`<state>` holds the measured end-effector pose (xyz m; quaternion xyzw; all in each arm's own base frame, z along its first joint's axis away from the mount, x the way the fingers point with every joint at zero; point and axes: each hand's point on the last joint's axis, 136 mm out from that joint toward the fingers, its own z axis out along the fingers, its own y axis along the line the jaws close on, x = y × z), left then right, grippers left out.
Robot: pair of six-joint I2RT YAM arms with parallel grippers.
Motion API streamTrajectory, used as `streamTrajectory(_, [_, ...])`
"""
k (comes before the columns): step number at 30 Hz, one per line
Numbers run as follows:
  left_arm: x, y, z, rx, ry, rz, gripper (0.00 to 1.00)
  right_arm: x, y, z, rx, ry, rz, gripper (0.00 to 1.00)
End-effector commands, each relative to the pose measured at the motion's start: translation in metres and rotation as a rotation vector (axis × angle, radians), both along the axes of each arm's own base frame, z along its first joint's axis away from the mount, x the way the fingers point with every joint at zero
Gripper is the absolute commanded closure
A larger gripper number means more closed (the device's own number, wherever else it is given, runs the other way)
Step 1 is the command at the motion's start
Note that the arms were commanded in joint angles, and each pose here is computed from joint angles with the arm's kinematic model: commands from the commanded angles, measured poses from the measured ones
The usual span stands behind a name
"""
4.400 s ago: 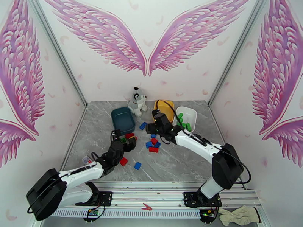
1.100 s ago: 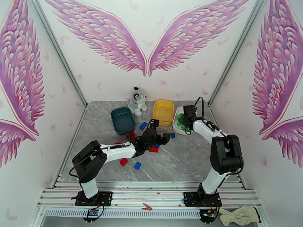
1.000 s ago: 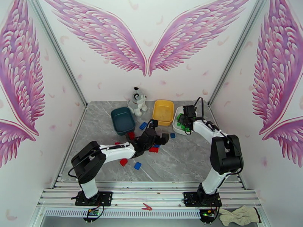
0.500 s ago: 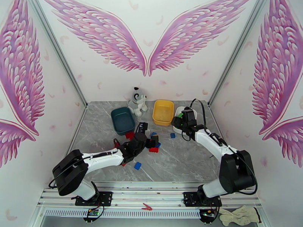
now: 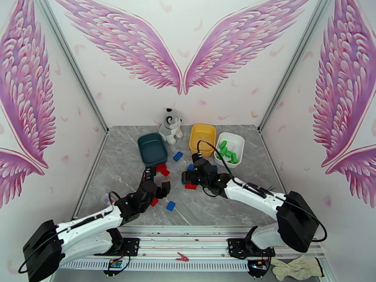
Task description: Sort the legos into containers by color
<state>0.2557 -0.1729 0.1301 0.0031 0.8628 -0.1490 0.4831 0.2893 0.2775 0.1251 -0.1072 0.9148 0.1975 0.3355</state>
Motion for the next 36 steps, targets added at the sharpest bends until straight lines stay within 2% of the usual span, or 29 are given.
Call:
streamTrajectory(1, [-0.015,0.026,-0.029,0.052,0.082,0.055,0.11,-0.018,0.003,-0.020,-0.070,0.019,0.005,0.13])
streamTrajectory(8, [-0.022,0.033,-0.071,0.060,0.154,0.066,0.06,-0.049,0.023,-0.026,-0.062,0.028,0.076,0.09])
streamTrajectory(13, [-0.019,0.033,-0.081,0.060,0.170,0.062,0.04,-0.063,0.027,-0.022,-0.064,0.014,0.100,0.08])
streamTrajectory(23, [-0.018,0.021,-0.096,0.051,0.207,-0.024,0.04,-0.071,0.008,-0.009,-0.024,-0.017,0.073,0.08])
streamTrajectory(29, [-0.019,0.004,-0.100,0.039,0.240,-0.106,0.14,-0.073,-0.001,-0.007,-0.025,-0.025,0.057,0.08])
streamTrajectory(36, [-0.028,-0.002,-0.115,0.069,0.308,-0.121,0.26,-0.073,-0.003,-0.011,-0.031,-0.019,0.047,0.08])
